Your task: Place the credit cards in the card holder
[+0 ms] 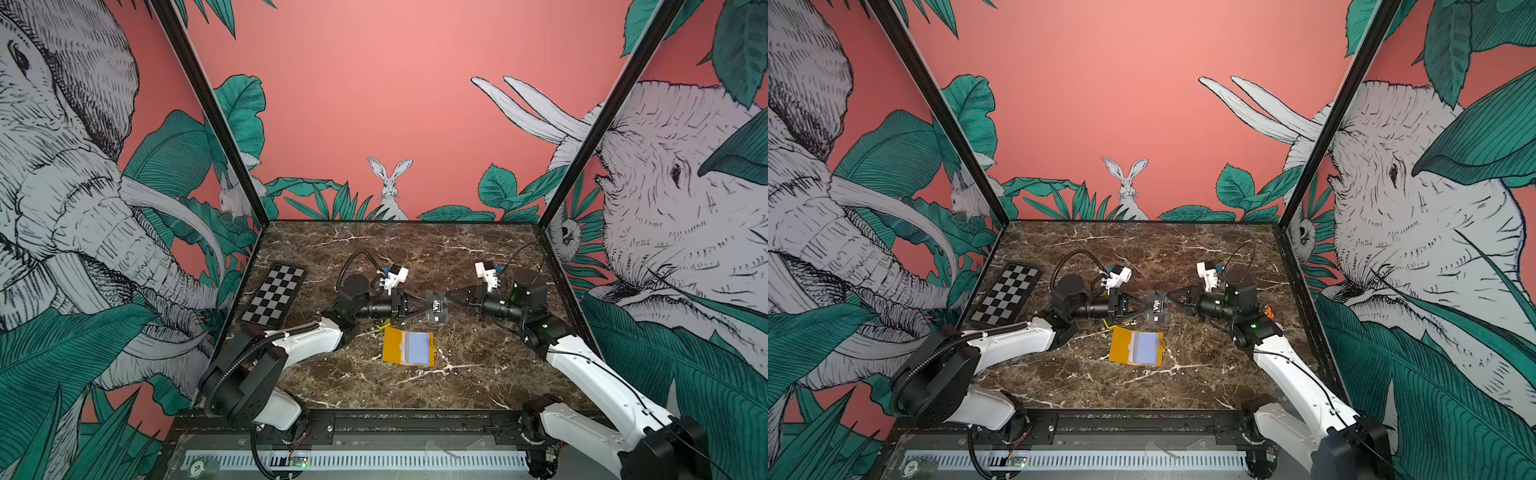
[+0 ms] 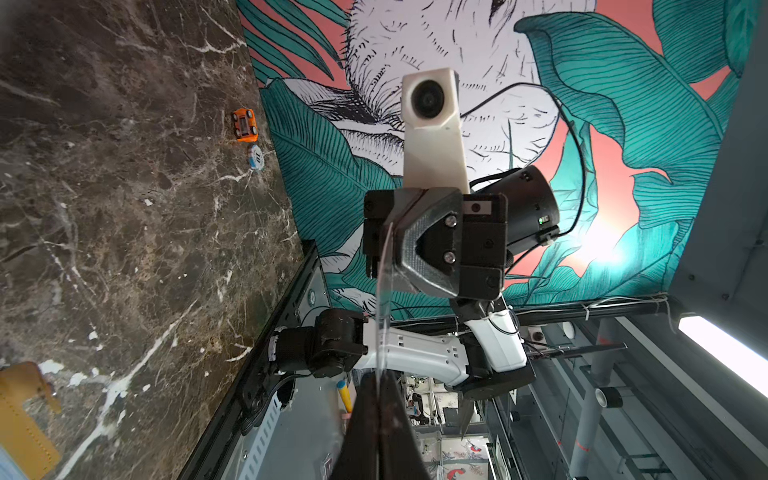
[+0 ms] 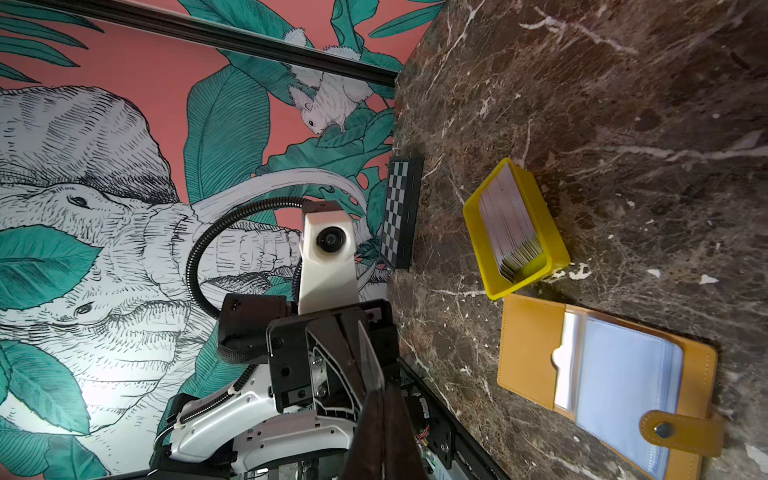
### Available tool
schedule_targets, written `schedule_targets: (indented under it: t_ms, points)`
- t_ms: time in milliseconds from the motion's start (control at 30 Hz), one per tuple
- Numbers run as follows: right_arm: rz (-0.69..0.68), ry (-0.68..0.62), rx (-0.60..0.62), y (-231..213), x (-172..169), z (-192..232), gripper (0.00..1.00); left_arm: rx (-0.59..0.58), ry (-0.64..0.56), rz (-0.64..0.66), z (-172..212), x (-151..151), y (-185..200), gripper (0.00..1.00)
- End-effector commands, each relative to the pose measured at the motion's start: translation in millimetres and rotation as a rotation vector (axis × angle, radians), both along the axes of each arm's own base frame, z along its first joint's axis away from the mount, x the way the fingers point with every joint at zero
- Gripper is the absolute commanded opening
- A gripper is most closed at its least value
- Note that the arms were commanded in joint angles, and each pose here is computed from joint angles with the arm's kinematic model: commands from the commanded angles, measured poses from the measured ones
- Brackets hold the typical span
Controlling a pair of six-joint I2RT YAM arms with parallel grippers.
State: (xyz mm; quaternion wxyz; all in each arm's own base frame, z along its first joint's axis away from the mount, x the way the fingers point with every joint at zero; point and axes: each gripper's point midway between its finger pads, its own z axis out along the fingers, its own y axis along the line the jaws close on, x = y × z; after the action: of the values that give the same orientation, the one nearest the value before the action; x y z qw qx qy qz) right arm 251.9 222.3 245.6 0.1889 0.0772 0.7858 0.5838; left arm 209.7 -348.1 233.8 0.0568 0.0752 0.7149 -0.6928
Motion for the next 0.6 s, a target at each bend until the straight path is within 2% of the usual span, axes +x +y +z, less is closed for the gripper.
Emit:
schedule_targets:
  t_ms: [0,100,233,367,500,567]
  points:
    - [-0.007,-0.037,-0.025,-4.1,-2.2,-1.6,0.05,0.049,-0.044,0.031,-0.7,0.3,4.5,0.01]
    - [-0.021,-0.036,-0.057,-7.2,-7.3,-9.9,0.10,0.072,-0.030,0.053,-9.1,6.0,13.3,0.01]
    - [-0.046,-0.031,-0.158,-11.7,-18.2,-31.3,0.13,0.114,-0.010,0.097,-23.7,17.0,34.7,0.01]
    - [-0.055,-0.019,-0.341,-16.8,-34.8,-65.6,0.16,0.179,0.005,0.121,-39.6,19.8,53.8,0.01]
    - [-0.033,0.002,-0.451,-10.2,-48.6,-94.7,0.18,0.242,0.001,0.112,-54.1,13.3,62.7,0.01]
    - [-0.037,0.013,-0.546,-12.0,-54.3,-112.2,0.18,0.275,-0.013,0.122,-61.4,10.1,67.4,0.02]
